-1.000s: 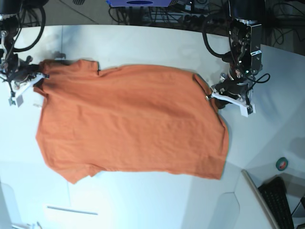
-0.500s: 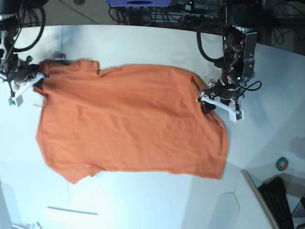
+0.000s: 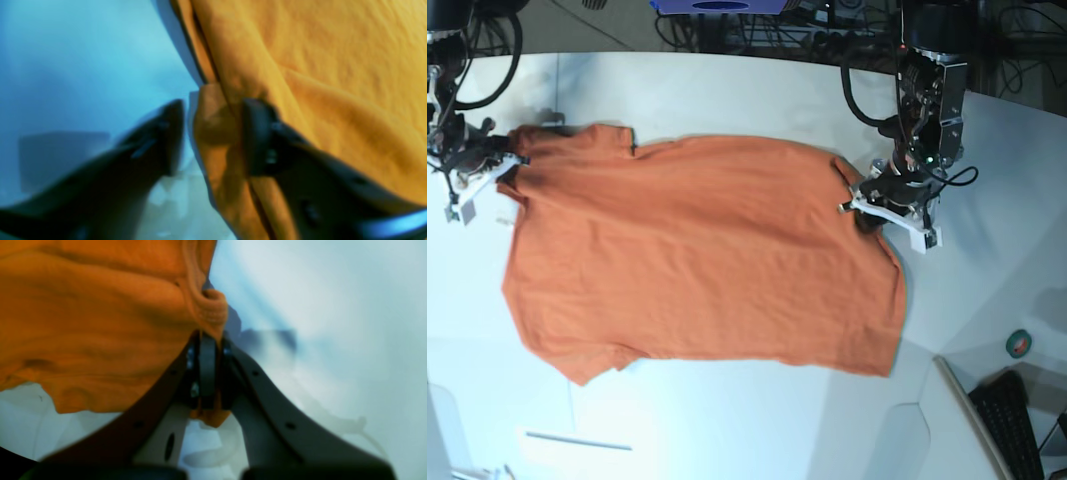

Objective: Layout the t-shirt on the table in an organized manner, then fold the t-shirt properly
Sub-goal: 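Release and regrasp the shirt corner with the left gripper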

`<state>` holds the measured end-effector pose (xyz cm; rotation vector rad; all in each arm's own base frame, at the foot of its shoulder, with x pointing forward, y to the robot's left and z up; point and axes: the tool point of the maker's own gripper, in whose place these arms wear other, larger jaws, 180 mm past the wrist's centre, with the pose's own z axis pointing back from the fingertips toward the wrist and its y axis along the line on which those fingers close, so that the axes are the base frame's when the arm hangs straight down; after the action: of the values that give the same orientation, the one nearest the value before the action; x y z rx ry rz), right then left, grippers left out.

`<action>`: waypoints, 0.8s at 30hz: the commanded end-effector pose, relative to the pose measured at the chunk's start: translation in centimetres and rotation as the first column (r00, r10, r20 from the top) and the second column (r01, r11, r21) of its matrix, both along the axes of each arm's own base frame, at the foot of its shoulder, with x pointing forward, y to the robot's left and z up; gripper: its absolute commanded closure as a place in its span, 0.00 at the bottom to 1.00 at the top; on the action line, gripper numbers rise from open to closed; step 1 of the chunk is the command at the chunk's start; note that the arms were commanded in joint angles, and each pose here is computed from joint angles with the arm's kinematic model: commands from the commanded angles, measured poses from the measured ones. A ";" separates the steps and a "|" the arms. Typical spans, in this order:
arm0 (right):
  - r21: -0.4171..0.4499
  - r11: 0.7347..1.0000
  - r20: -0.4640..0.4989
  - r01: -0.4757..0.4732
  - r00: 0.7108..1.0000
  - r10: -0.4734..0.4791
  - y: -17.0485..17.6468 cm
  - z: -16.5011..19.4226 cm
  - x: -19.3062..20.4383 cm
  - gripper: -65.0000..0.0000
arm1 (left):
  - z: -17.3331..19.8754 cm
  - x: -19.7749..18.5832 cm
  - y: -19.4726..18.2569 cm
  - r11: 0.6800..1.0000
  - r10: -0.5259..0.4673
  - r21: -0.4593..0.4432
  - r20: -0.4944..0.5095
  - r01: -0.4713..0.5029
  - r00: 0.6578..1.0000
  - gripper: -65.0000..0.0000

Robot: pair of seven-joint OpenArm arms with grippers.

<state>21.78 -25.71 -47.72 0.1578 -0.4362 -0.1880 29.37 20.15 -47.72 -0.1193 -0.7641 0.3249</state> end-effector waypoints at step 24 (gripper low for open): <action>-0.012 1.000 0.061 -0.003 0.998 0.004 -0.5 1.6 2.2 1.00 | 3.0 0.3 2.7 0.998 0.062 0.020 0.093 -0.064 0.994 0.63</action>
<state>22.86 -25.67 -47.22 0.1607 -0.4544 -0.1848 28.65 22.56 -45.88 -0.0896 -0.8203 0.3822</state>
